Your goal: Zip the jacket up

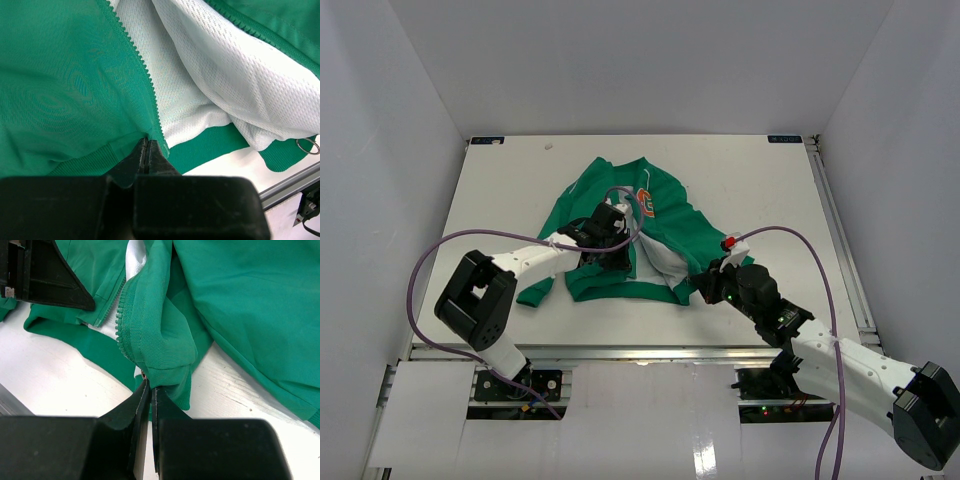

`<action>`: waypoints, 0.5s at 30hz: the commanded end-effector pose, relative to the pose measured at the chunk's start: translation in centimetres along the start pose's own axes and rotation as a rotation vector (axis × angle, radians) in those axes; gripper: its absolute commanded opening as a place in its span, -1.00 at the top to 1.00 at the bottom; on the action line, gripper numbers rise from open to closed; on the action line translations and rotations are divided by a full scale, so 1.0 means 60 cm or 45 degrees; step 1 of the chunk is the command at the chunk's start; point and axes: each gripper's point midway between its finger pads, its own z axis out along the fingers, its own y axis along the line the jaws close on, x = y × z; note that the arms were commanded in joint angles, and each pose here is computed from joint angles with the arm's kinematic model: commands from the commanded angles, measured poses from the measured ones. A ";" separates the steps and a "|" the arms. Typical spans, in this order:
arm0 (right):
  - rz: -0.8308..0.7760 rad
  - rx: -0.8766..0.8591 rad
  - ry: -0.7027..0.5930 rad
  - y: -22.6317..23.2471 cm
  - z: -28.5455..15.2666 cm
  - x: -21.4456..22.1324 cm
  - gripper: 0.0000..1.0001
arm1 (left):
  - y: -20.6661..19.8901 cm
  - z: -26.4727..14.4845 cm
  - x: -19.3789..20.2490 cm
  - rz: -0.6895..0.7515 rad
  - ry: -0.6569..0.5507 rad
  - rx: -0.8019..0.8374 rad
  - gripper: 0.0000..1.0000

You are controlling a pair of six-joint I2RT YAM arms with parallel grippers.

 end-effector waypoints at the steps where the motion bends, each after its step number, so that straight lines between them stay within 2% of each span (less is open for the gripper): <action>1: -0.009 -0.013 -0.048 0.006 0.001 -0.021 0.84 | -0.028 -0.025 -0.028 0.016 -0.104 0.107 1.00; 5: -0.023 -0.110 -0.031 0.029 0.004 -0.019 0.85 | -0.053 -0.041 -0.025 0.078 -0.172 0.259 1.00; 15: -0.042 -0.432 0.013 0.108 0.017 -0.025 0.84 | -0.087 -0.110 -0.040 0.278 -0.579 0.551 1.00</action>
